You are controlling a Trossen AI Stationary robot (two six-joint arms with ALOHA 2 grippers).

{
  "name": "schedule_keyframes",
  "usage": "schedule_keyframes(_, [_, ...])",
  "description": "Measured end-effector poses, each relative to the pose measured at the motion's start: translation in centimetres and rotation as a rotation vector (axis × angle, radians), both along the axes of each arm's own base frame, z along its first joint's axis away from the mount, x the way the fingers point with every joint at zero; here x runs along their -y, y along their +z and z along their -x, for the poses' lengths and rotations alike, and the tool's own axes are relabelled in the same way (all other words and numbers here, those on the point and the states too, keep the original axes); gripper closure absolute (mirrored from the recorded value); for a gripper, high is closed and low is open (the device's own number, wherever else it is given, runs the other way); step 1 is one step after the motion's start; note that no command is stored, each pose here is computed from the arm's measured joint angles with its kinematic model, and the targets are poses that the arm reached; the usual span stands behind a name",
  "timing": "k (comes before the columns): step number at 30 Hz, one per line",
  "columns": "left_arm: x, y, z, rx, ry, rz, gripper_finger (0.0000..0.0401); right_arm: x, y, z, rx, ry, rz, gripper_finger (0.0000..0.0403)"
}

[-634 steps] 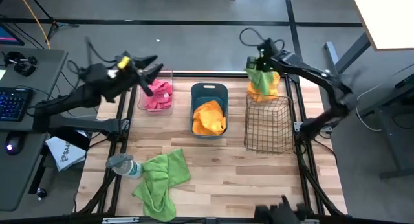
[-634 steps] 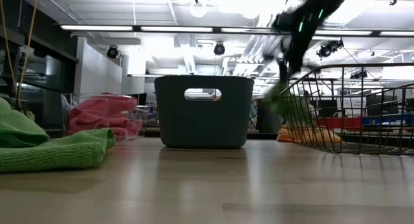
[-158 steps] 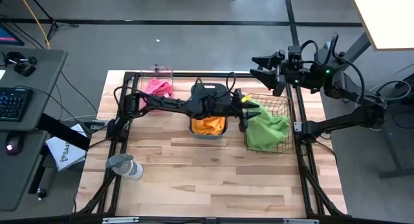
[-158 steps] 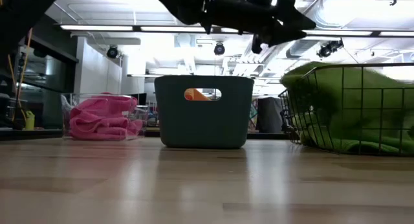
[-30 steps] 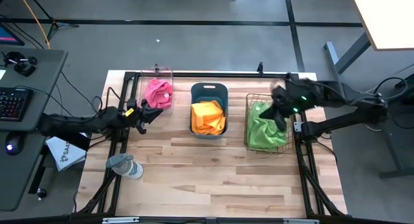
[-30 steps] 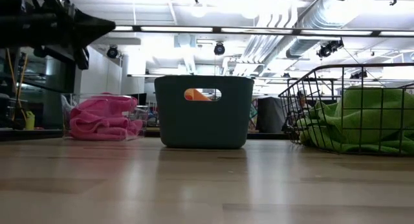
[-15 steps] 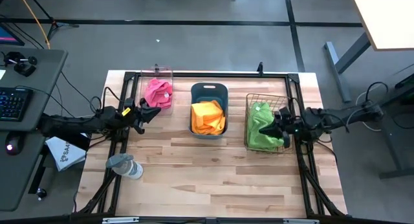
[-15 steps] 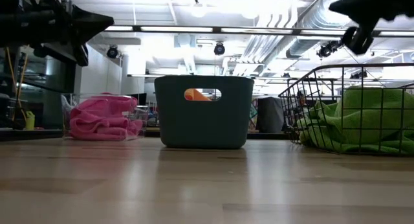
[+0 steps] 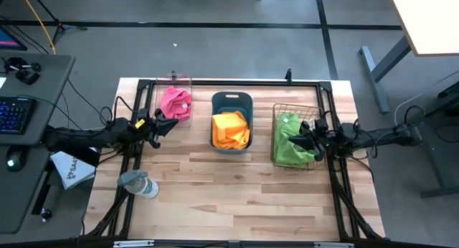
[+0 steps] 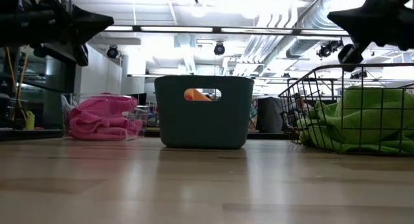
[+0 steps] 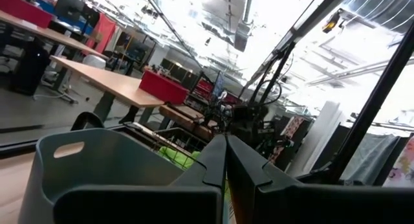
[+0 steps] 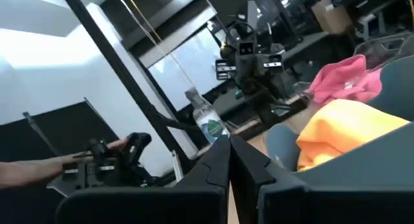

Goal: Sort microfiber towel by color & place in baskets
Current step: Return to Home Position

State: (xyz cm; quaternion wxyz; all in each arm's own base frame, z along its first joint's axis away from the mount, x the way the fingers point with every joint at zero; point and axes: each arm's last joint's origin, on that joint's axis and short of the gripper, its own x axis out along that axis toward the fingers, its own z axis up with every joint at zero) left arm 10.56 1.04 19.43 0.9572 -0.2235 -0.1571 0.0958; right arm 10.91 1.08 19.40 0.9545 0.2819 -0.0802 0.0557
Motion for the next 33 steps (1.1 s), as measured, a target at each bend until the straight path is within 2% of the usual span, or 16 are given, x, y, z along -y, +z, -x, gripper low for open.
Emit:
schedule_keyframes(3, [0.0,0.1,0.1,0.007,0.000,0.000,0.0401,0.0,-0.8,0.1,-0.001,0.006,0.003,0.0403])
schedule_keyframes(8, [0.0,0.3,0.6,0.040,0.000,-0.002,0.0401,-0.2,-0.9,0.2,-0.002,0.045,0.118,0.0403])
schedule_keyframes(12, [0.1,0.4,1.4,0.069,0.000,-0.003,0.0400,-0.2,-1.3,0.1,-0.043,0.037,0.153,0.0403])
schedule_keyframes(17, [0.1,-0.1,1.3,0.015,-0.005,-0.001,0.0400,-0.2,-1.7,0.1,-0.087,0.039,0.159,0.0403])
schedule_keyframes(23, [0.5,-2.3,0.9,-0.222,-0.048,0.002,0.0400,-0.2,-2.0,0.1,-0.114,0.042,0.161,0.0403])
schedule_keyframes(33, [1.2,-2.3,0.9,-0.220,-0.142,-0.009,0.0400,0.0,-1.9,1.3,-0.079,0.035,0.157,0.0403])
